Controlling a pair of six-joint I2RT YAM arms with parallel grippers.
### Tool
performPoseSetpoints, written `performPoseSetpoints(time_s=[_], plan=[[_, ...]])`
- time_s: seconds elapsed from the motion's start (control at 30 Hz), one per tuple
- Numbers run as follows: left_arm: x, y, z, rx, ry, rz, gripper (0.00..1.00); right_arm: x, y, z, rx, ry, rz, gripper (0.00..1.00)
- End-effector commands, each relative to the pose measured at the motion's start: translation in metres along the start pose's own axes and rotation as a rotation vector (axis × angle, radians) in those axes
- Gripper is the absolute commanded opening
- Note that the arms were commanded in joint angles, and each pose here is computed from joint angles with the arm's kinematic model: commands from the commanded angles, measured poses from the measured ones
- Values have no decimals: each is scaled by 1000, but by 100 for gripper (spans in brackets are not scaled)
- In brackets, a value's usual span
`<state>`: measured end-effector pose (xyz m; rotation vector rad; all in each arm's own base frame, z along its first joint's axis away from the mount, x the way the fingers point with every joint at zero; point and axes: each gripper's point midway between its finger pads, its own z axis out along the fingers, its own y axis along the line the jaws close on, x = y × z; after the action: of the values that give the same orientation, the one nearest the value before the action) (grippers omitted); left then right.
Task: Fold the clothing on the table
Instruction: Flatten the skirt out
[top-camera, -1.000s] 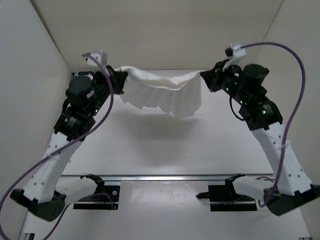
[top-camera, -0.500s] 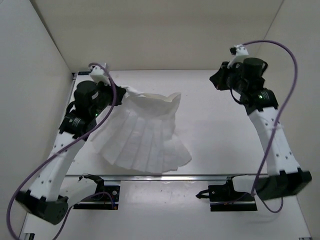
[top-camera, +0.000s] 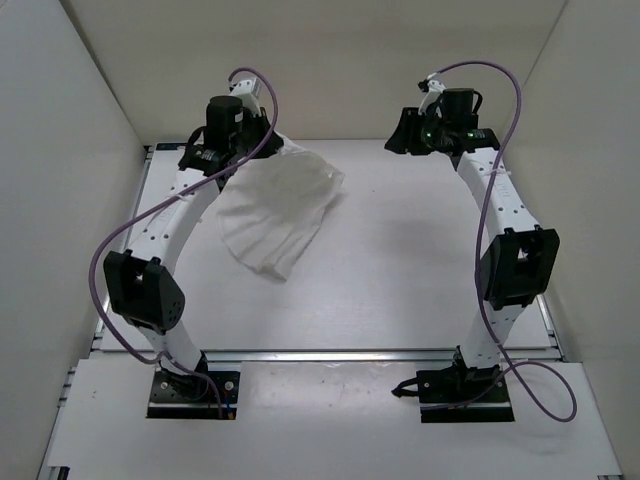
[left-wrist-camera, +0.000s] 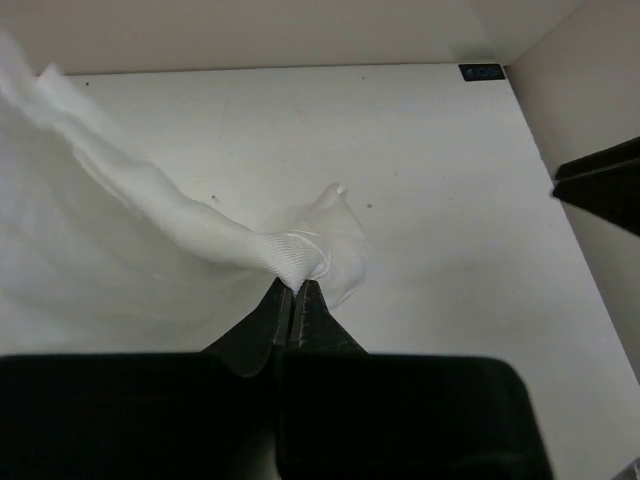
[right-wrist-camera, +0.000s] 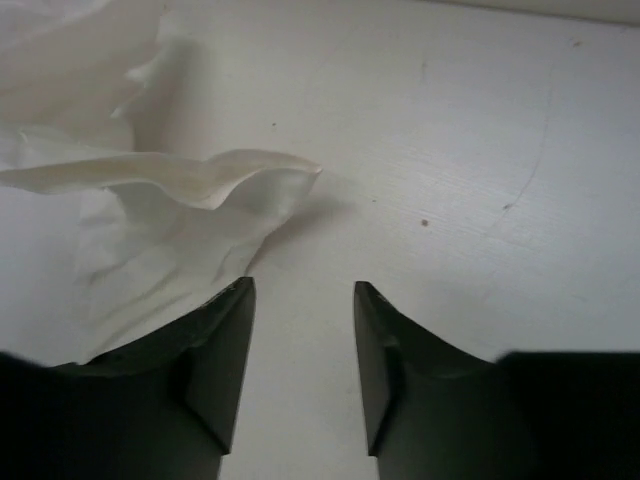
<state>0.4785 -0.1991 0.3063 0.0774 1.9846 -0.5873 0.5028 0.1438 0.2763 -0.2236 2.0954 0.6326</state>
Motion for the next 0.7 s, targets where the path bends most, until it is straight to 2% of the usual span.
performPoseSetpoints(time_s=[0.0, 0.03, 0.07, 0.13, 0.17, 0.23, 0.3, 0.33, 0.4, 0.43, 0.47, 0.5, 0.67], plan=[[-51, -50, -55, 132, -148, 75, 0, 11, 17, -4, -84, 12, 8, 45], [-41, -50, -56, 115, -144, 117, 0, 15, 19, -7, -87, 4, 2, 50], [-54, -57, -77, 117, -207, 147, 0, 24, 24, -10, -98, 7, 9, 53], [-25, -40, -85, 75, -196, 123, 0, 39, 31, -9, -114, -1, 12, 69], [-32, -43, -103, 98, -247, 92, 0, 47, 32, -12, -132, -15, 18, 73], [-3, -20, -113, 69, -219, 30, 0, 69, 38, -12, -167, 2, 41, 90], [17, -11, -114, 58, -180, 19, 0, 99, 38, -8, -190, 48, 111, 93], [25, -13, -116, 60, -162, 18, 0, 100, 44, -8, -213, 39, 121, 96], [37, -15, -116, 67, -139, 18, 0, 111, 47, -6, -266, 36, 237, 97], [43, -18, -115, 77, -124, 18, 0, 127, 53, -7, -298, 78, 314, 98], [48, -20, -114, 86, -117, 19, 0, 116, 57, -7, -321, 27, 310, 98], [51, -22, -116, 91, -113, 12, 0, 124, 62, -6, -330, 38, 348, 99], [86, -22, -108, 101, -38, 25, 0, 166, 87, -6, -361, 165, 364, 98]])
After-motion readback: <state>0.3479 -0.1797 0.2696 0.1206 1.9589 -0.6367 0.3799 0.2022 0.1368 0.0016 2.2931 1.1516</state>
